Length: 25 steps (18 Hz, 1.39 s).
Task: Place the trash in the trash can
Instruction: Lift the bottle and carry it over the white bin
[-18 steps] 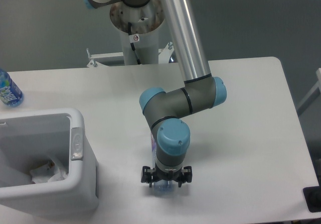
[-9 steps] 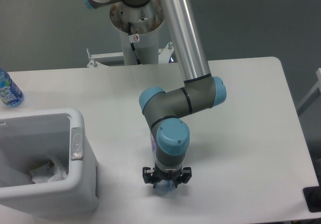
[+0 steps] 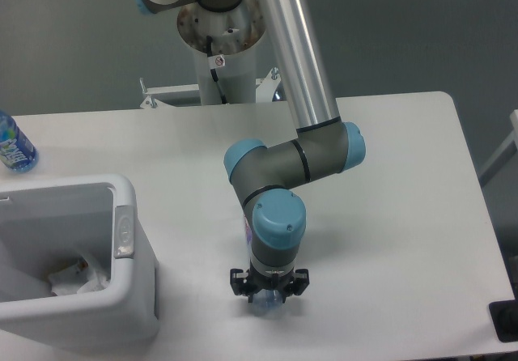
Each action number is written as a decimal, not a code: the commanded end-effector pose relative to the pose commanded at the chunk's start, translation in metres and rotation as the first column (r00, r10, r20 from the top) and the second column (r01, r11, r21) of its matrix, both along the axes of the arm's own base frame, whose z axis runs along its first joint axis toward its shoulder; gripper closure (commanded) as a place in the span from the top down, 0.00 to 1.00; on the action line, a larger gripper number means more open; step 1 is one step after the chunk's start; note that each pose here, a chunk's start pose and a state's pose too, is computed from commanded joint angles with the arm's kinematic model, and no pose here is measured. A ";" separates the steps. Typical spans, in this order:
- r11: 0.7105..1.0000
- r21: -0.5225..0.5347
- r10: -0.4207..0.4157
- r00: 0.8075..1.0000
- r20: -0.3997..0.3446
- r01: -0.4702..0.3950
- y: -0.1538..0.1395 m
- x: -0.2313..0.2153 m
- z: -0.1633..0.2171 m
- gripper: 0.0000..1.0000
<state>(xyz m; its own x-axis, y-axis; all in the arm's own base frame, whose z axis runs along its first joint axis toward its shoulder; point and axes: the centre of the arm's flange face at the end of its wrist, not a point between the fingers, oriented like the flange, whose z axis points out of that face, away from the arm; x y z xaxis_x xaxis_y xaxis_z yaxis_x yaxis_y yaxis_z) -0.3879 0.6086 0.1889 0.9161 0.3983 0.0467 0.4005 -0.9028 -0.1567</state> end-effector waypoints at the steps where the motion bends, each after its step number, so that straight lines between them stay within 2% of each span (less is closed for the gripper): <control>1: 1.000 0.000 0.002 1.000 0.000 -0.002 -0.001 -0.001 0.000 0.63; 11: 1.000 0.009 -0.006 1.000 -0.010 0.006 0.000 -0.002 0.007 0.61; 15: 0.999 0.038 -0.008 1.000 -0.030 0.009 0.003 -0.004 0.028 0.60; 19: 0.995 0.095 0.015 0.997 -0.077 -0.008 0.008 -0.017 0.070 0.60; 22: 0.983 0.181 0.045 0.993 -0.113 -0.024 -0.002 -0.031 0.128 0.61; 25: 0.931 0.354 0.117 0.991 -0.068 -0.085 -0.007 -0.051 0.195 0.61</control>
<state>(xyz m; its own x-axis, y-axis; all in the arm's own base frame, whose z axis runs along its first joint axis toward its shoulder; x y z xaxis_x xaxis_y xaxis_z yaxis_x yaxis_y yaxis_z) -0.4387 0.6013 0.3844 0.8786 0.4615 0.1227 0.4575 -0.7398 -0.4933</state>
